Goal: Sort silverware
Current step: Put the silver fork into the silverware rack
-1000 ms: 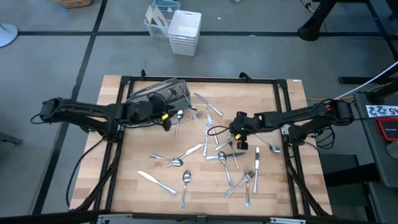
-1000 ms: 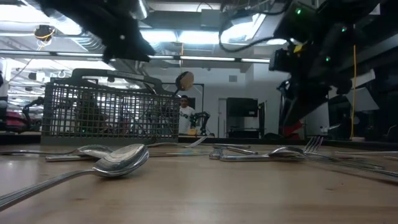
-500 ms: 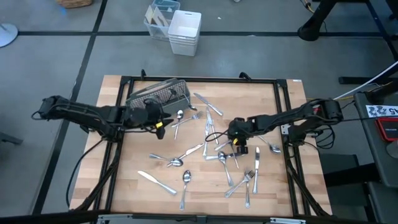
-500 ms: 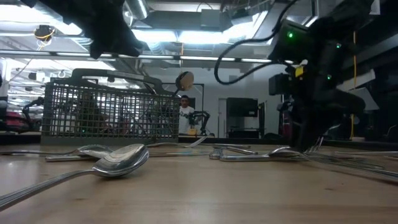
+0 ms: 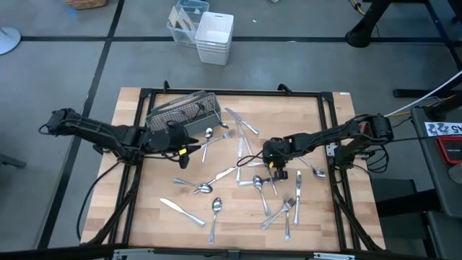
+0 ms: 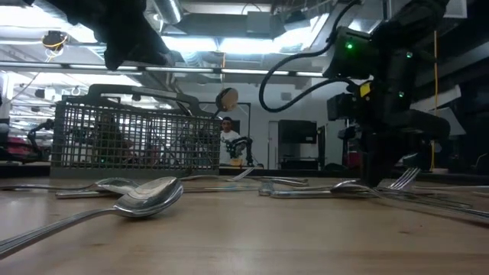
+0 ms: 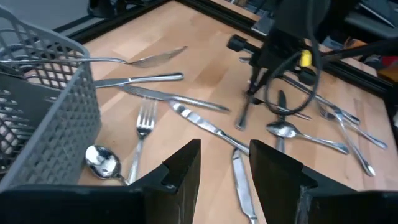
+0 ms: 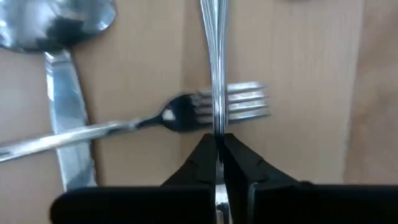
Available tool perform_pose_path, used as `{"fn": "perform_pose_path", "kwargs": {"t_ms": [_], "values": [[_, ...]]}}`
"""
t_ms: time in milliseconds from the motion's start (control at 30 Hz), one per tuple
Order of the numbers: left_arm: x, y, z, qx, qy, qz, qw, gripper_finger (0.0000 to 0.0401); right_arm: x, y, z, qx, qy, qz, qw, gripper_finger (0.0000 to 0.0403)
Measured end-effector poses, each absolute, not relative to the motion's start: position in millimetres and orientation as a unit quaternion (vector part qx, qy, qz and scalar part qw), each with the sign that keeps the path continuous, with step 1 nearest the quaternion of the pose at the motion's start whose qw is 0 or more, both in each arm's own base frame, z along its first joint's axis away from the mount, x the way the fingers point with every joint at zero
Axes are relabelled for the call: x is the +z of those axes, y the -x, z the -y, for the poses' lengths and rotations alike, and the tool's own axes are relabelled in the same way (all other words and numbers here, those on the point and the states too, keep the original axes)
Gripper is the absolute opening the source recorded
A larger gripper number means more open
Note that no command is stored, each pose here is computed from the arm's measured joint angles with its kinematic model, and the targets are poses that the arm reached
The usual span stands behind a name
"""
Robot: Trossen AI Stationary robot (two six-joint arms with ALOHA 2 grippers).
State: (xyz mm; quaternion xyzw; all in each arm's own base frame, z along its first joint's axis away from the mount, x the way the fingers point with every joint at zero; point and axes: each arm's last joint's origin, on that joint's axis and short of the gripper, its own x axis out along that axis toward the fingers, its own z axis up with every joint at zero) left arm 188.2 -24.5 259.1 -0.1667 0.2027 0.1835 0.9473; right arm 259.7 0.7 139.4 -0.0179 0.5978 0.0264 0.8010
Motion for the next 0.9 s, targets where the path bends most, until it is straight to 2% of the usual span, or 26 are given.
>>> {"fn": "perform_pose_path", "kwargs": {"t_ms": [167, 267, 400, 533, 767, 900], "values": [[266.7, -179.5, 30.2, 0.177, 0.164, -0.180, 0.954, 0.0129, 157.0, -264.8, 0.3, 0.016, 0.024, -0.624, 0.781, 0.0030], [272.4, -168.0, 33.1, 0.174, 0.160, -0.169, 0.957, 0.0129, 170.4, -265.6, 1.1, 0.002, 0.028, -0.649, 0.760, 0.0022], [277.0, -151.2, 37.4, 0.172, 0.170, -0.161, 0.957, 0.0129, 199.2, -273.1, 2.2, -0.016, 0.035, -0.662, 0.749, 0.0008], [277.7, -136.3, 41.5, 0.181, 0.166, -0.159, 0.956, 0.0129, 238.3, -283.4, 4.8, -0.053, 0.070, -0.652, 0.753, 0.0018], [273.4, -118.1, 48.2, 0.211, 0.160, -0.155, 0.952, 0.0129, 309.0, -306.7, 11.9, -0.103, 0.226, -0.568, 0.785, 0.0009], [271.0, -113.2, 53.7, 0.213, 0.161, -0.152, 0.952, 0.0129, 336.5, -329.4, 16.4, -0.138, 0.349, -0.515, 0.771, 0.0012]]}}
